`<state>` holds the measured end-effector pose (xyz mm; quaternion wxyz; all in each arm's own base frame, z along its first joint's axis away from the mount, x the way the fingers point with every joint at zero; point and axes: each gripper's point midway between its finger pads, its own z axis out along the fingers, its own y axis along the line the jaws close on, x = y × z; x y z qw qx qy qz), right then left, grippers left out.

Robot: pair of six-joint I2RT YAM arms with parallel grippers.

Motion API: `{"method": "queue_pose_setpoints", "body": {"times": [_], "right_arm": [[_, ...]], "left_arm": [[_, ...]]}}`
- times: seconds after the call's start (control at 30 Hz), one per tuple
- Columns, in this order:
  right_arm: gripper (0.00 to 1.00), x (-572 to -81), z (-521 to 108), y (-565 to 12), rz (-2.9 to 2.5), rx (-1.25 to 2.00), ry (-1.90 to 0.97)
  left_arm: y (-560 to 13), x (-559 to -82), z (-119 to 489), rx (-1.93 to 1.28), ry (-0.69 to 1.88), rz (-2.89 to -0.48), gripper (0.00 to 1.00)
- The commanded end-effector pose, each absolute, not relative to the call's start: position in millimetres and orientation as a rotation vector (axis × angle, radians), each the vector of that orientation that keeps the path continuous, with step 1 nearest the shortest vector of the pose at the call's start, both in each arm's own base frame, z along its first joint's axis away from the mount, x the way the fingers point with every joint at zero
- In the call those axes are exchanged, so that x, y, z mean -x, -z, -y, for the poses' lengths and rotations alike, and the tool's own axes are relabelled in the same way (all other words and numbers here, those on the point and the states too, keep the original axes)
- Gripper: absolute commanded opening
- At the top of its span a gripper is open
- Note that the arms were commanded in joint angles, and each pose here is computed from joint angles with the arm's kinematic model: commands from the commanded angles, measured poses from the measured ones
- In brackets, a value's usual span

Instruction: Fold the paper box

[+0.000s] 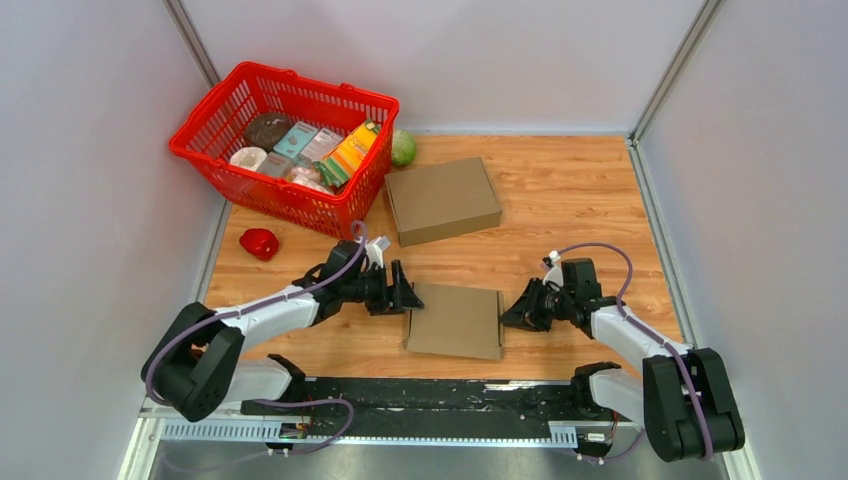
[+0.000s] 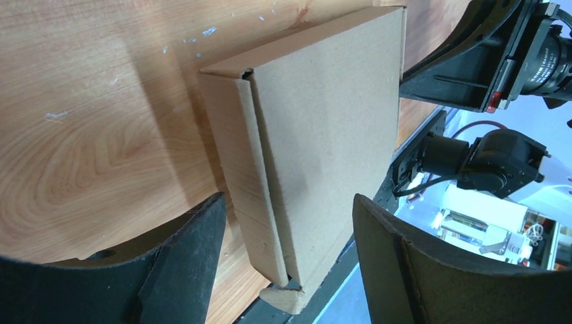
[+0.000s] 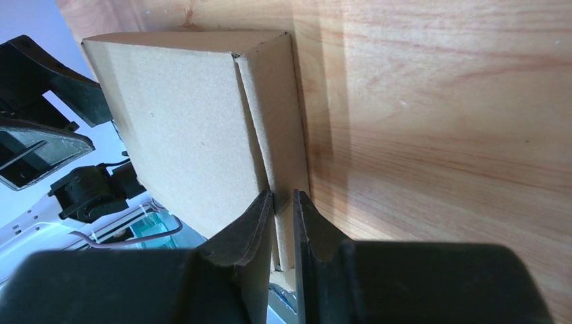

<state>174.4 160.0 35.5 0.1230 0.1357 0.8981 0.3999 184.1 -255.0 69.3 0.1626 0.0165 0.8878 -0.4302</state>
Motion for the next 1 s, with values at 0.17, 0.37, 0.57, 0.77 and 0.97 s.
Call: {"method": "queue_pose_setpoints", "body": {"times": [0.17, 0.37, 0.57, 0.77, 0.97], "right_arm": [[0.19, -174, -151, -22, -2.634, -0.418, -1.089], [0.22, -174, -154, -25, -2.621, -0.409, -1.117], [0.57, -186, -167, -73, -2.497, -0.383, -1.266], [0.86, -204, -147, -147, -2.372, -0.192, -0.937], [1.00, -191, -185, -201, -2.193, 0.347, -0.534]], "left_arm": [[-60, -176, 283, -0.053, 1.365, -2.561, 0.76], [-73, -179, 301, -0.004, 1.535, -2.458, 0.67], [-90, -177, 304, 0.060, 1.669, -2.398, 0.51], [-103, -174, 298, 0.169, 1.805, -2.411, 0.38], [-114, -165, 285, 0.255, 1.788, -2.470, 0.40]]}}
